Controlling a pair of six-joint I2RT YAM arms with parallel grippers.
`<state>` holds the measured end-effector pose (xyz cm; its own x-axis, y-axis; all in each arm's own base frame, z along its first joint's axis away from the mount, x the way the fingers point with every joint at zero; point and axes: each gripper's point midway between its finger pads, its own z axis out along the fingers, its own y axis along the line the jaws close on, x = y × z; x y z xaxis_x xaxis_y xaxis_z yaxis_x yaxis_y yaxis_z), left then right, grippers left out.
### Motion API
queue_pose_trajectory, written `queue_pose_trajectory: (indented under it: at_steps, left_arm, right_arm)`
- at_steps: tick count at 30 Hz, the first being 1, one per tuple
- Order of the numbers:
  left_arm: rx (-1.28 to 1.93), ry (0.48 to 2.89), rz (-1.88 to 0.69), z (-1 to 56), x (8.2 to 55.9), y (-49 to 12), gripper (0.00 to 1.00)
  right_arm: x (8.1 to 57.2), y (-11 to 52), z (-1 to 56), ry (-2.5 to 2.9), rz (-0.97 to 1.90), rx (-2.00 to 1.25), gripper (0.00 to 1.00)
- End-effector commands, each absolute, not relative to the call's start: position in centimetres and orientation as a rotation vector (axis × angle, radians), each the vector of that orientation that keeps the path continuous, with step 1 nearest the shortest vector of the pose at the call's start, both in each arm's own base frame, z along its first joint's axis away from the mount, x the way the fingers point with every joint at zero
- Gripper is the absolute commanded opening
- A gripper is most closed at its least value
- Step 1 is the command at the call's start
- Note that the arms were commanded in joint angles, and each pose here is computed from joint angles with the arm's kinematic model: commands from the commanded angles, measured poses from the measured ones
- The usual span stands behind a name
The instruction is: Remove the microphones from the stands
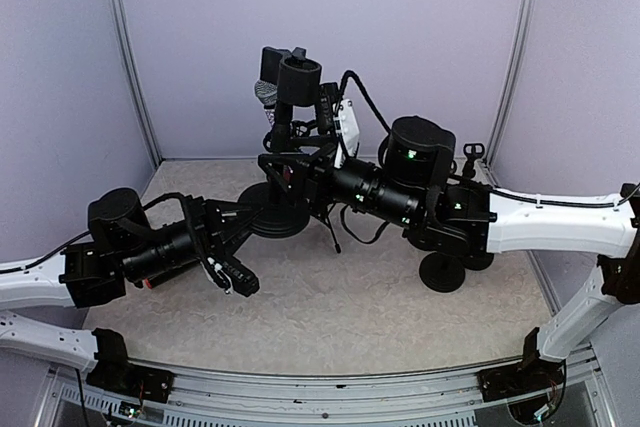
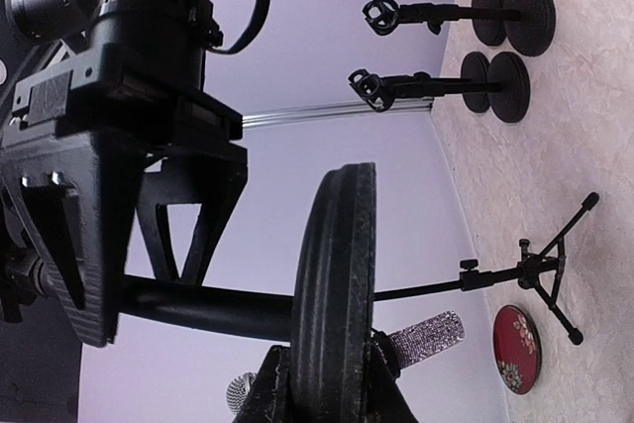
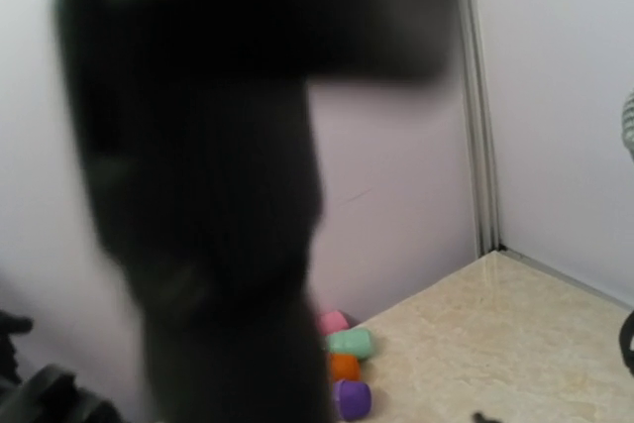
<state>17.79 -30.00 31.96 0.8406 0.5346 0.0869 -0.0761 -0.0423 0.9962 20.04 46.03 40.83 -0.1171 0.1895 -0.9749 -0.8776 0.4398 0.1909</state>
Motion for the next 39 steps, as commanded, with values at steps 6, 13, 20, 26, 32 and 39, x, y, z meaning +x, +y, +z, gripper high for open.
queue_pose_trajectory:
  at_steps: [6,13,20,26,32,39]
  left_arm:
    - [1.479,0.365,0.54,32.9,17.7,-29.2,0.0]
    - [1.563,0.453,0.554,30.2,19.5,-29.0,0.94]
    - [1.698,0.6,0.497,27.3,21.1,-27.7,0.99]
    - [1.768,0.842,0.454,25.5,23.3,-25.9,0.99]
    - [1.761,1.152,0.4,24.5,26.1,-22.5,0.99]
    - [1.63,1.467,0.341,24.8,29.0,-17.1,0.99]
  right_arm:
    - [19.9,46.4,42.3,1.313,1.029,-0.607,0.17]
    - [21.4,43.8,38.6,1.387,0.892,-0.534,0.0]
    - [25.9,36.1,30.2,1.516,0.563,-0.357,0.0]
    - [30.3,30.1,25.2,1.53,0.417,-0.228,0.0]
    - [35.4,26.9,22.1,1.55,0.28,-0.128,0.0]
    - [39.6,25.6,19.5,1.542,0.169,-0.059,0.0]
